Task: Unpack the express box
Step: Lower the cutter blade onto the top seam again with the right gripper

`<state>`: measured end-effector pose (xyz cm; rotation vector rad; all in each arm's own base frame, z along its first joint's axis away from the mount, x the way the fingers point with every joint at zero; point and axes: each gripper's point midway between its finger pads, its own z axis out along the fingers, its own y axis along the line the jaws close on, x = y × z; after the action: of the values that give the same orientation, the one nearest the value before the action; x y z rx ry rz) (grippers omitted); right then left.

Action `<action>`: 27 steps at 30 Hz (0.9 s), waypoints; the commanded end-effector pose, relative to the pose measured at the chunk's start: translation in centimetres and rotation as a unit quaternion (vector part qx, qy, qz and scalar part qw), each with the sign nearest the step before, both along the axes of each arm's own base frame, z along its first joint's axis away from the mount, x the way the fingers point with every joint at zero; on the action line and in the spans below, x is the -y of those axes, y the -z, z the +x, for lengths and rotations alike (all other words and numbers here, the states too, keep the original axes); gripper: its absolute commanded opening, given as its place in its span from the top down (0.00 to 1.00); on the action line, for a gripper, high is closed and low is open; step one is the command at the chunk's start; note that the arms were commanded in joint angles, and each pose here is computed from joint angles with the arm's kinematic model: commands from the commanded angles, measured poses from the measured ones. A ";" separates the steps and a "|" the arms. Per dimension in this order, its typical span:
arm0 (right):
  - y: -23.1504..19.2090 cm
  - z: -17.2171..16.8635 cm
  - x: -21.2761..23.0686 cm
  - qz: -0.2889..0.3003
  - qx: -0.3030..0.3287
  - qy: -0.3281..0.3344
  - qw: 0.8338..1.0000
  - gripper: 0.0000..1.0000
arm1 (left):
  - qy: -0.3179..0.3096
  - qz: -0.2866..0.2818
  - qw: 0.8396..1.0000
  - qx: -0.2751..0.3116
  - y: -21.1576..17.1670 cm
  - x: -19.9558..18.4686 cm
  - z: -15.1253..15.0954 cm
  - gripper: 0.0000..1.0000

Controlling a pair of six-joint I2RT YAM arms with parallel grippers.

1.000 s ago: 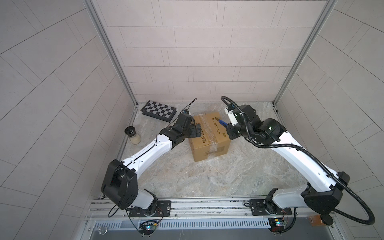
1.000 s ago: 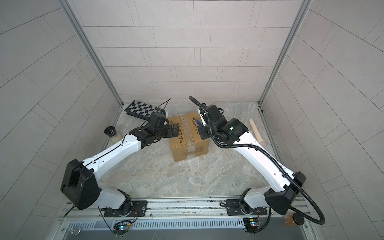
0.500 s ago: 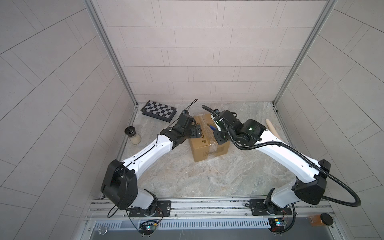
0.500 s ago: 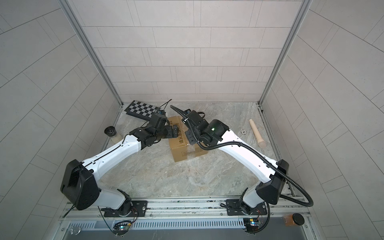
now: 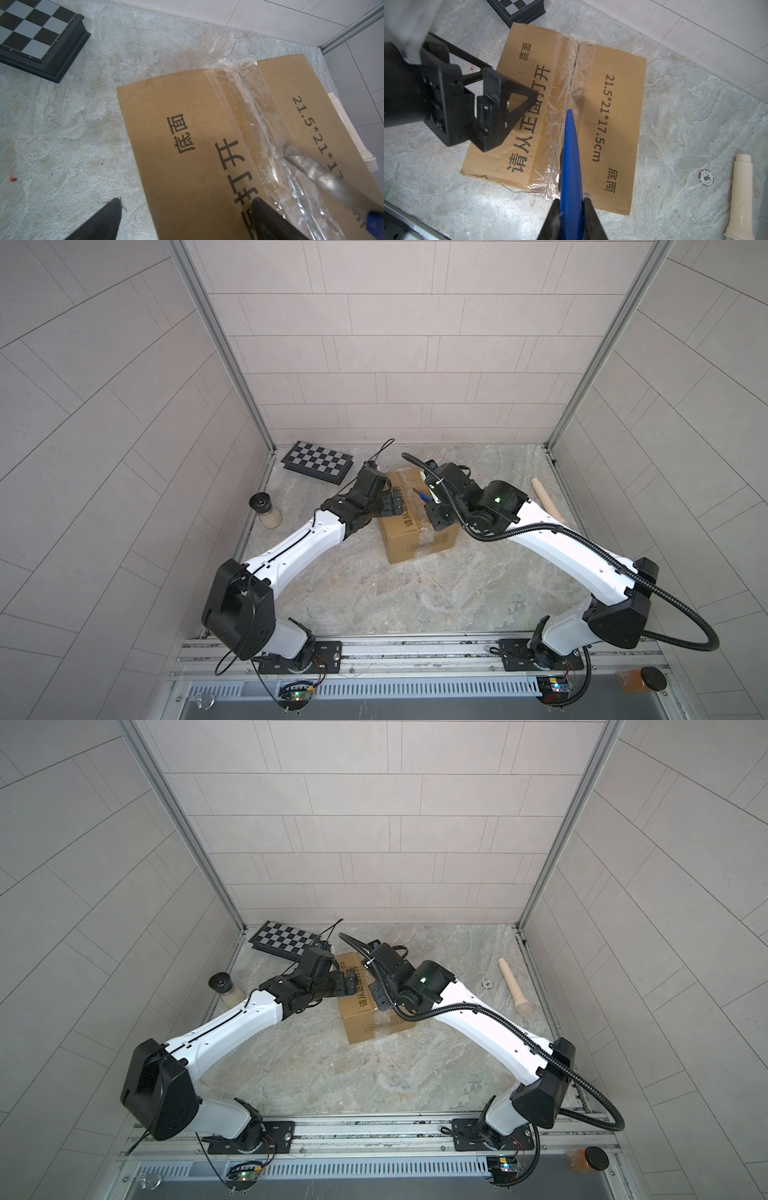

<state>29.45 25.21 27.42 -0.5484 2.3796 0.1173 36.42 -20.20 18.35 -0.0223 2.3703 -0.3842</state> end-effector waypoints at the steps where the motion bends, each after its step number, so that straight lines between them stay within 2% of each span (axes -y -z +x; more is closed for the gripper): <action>1: 0.8 -0.1 -0.3 0.001 -0.007 0.002 1.000 1.00 | 0.000 0.049 0.997 -0.064 4.0 -1.6 -2.2 0.00; 15: 2.5 0.1 -1.9 0.020 -0.027 -0.012 0.999 1.00 | 0.002 0.039 0.997 -0.065 4.0 -1.2 -2.2 0.00; 19: 1.1 0.2 -1.6 0.031 -0.011 -0.007 0.999 1.00 | -0.003 0.042 0.997 -0.068 4.2 -1.5 -2.3 0.00; 27: -0.9 -0.1 1.0 0.002 0.018 0.016 1.000 1.00 | -0.013 0.048 0.995 -0.084 5.2 -1.9 -2.6 0.00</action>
<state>29.81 25.41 26.93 -0.5231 2.3738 0.1272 36.34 -20.33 18.08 -0.0581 2.3749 -0.4107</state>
